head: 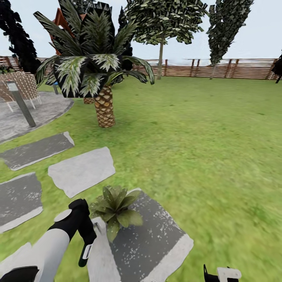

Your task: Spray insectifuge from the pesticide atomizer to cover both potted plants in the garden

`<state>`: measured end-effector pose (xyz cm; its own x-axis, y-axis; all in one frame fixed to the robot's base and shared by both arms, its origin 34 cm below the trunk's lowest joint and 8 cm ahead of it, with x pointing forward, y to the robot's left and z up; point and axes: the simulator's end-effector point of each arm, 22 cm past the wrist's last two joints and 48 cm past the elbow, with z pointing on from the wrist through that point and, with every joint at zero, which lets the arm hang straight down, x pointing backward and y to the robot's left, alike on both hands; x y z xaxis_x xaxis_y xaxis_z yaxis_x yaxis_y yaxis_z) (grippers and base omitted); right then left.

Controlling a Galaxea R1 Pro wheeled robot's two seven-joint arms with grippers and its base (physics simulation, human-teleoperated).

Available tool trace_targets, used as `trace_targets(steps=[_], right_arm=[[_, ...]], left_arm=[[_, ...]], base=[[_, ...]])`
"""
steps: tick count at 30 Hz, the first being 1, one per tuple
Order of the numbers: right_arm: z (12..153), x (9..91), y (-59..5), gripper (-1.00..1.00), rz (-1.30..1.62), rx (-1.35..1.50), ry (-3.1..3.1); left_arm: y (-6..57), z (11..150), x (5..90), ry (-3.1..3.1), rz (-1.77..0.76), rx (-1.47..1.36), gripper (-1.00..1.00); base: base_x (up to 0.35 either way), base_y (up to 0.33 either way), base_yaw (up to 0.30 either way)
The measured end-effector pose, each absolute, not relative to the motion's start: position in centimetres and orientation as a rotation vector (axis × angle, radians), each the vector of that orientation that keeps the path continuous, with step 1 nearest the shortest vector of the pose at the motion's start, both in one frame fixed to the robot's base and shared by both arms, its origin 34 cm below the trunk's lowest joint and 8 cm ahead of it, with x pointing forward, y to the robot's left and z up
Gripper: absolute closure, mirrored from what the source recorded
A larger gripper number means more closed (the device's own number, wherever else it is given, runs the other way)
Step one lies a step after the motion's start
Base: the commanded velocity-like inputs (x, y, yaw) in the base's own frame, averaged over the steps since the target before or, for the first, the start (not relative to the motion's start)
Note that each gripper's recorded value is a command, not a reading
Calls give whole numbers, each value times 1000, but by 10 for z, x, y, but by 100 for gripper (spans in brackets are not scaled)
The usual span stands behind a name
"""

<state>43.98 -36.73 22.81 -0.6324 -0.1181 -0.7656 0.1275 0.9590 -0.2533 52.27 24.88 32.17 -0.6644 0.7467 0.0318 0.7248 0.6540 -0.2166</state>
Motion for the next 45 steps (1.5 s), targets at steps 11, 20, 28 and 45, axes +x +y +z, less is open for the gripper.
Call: trace_targets(steps=[11,20,28,45], right_arm=[[228,440,-367,-100,-357,6,2228],[228,440,-367,-100,-357,6,2227],[228,440,-367,-100,-358,7,2227],[229,440,-369,-100,-359,6,2226]], left_arm=[[249,322,522,-2749,285,-1226,100],[250,319,527,-2766,250,-1234,100],[250,329,540,-2787,245,-1237,100],[240,393,573,-2730,356,-1244,100]], base=[[-122,-115,262],[35,-149,16],[-84,-121,120],[62,-1,16]])
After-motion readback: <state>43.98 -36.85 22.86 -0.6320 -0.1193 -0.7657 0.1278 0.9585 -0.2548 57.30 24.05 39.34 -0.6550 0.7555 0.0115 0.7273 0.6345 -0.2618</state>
